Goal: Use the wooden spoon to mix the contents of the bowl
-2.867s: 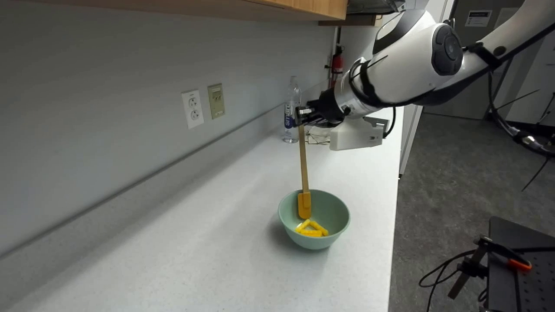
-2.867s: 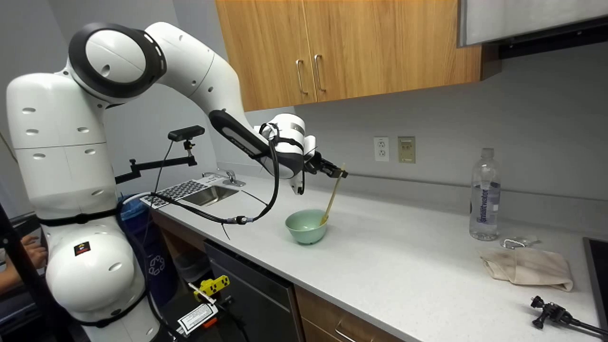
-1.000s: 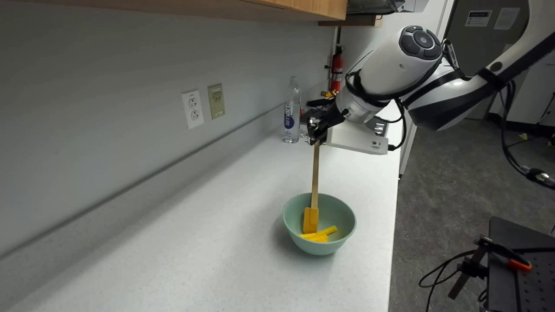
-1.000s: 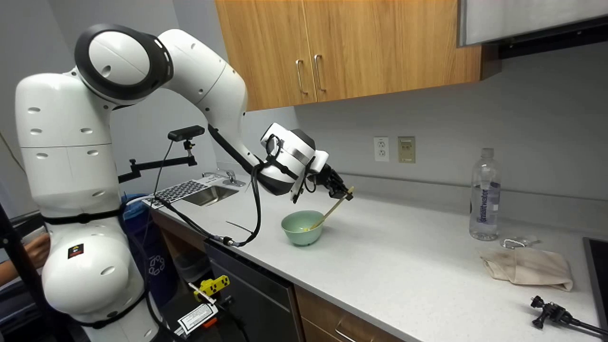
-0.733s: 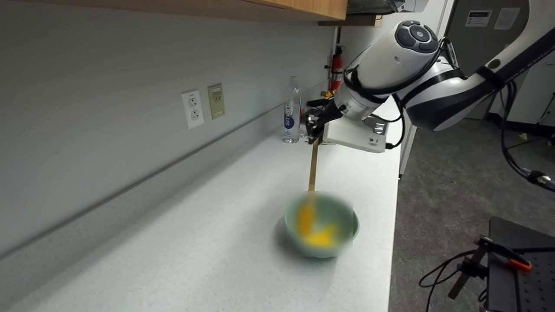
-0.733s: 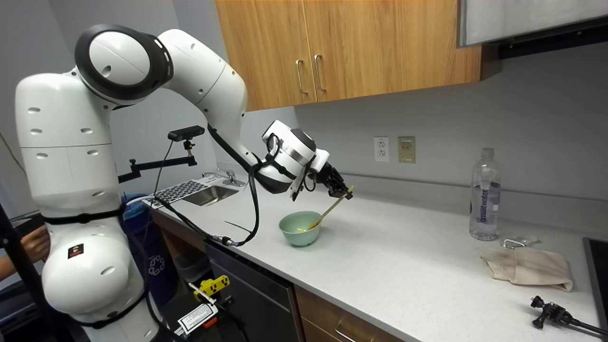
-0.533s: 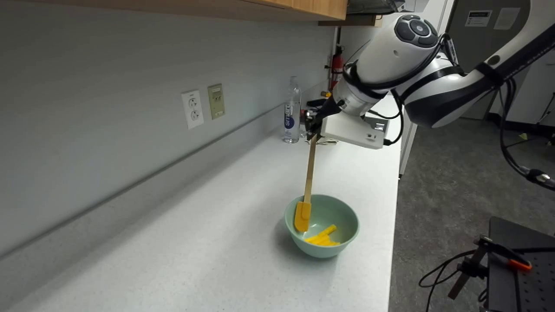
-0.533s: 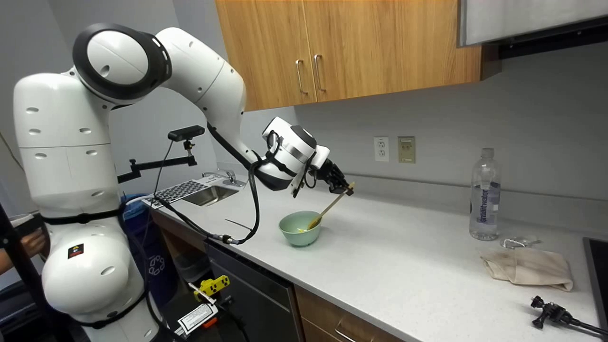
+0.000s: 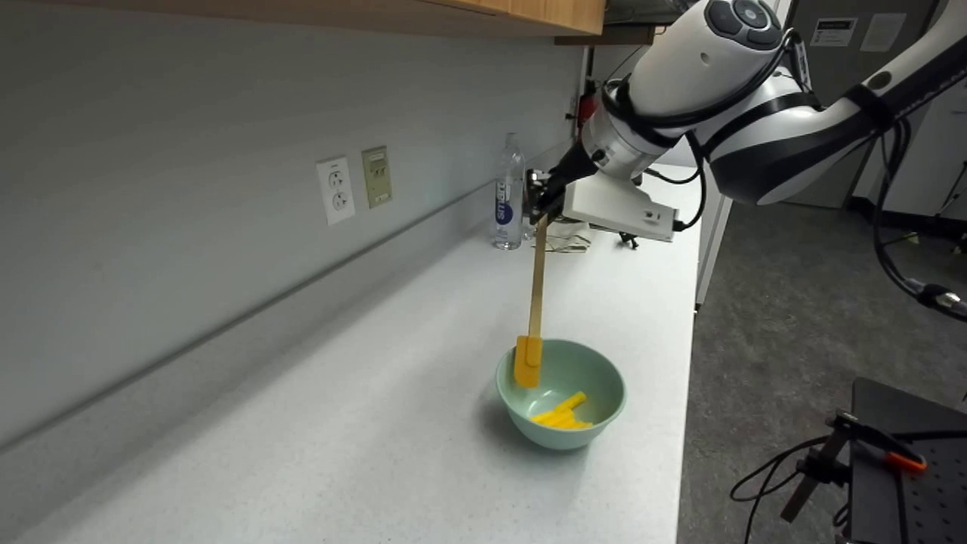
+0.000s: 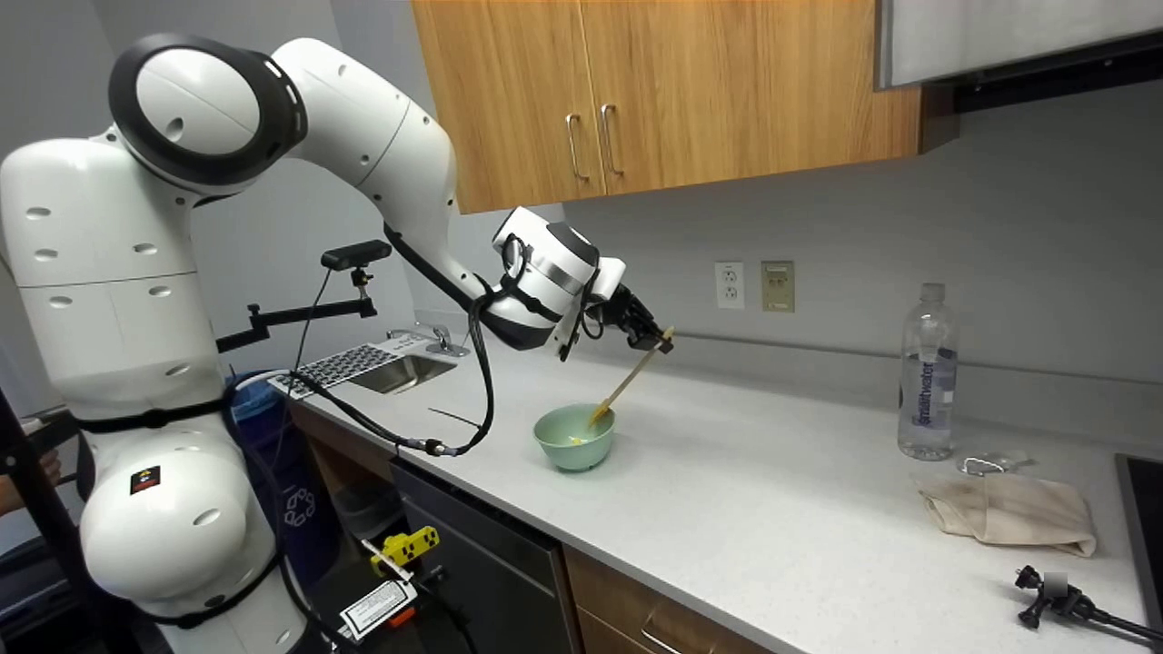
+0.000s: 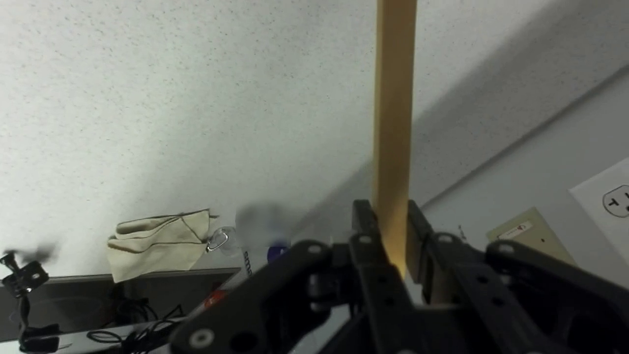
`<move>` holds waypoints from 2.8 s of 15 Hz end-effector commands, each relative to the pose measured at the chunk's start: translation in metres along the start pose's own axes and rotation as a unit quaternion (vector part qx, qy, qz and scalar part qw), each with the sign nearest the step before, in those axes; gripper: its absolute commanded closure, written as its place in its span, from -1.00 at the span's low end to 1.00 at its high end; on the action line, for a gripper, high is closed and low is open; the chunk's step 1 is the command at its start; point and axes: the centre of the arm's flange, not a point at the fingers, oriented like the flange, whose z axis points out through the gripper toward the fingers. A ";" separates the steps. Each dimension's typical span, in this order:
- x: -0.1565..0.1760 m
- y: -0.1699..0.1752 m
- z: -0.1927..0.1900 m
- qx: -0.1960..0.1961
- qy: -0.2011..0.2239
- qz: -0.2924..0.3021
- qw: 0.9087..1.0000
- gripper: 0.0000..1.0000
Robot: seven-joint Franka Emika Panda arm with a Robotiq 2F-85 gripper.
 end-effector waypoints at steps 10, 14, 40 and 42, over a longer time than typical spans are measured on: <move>-0.034 0.002 -0.011 0.004 -0.057 -0.044 0.997 0.02; -0.027 0.003 -0.015 0.002 -0.067 -0.039 0.997 -0.59; 0.047 0.012 -0.169 0.083 -0.284 -0.026 0.955 -1.00; 0.049 0.013 -0.171 0.085 -0.285 -0.024 0.955 -1.00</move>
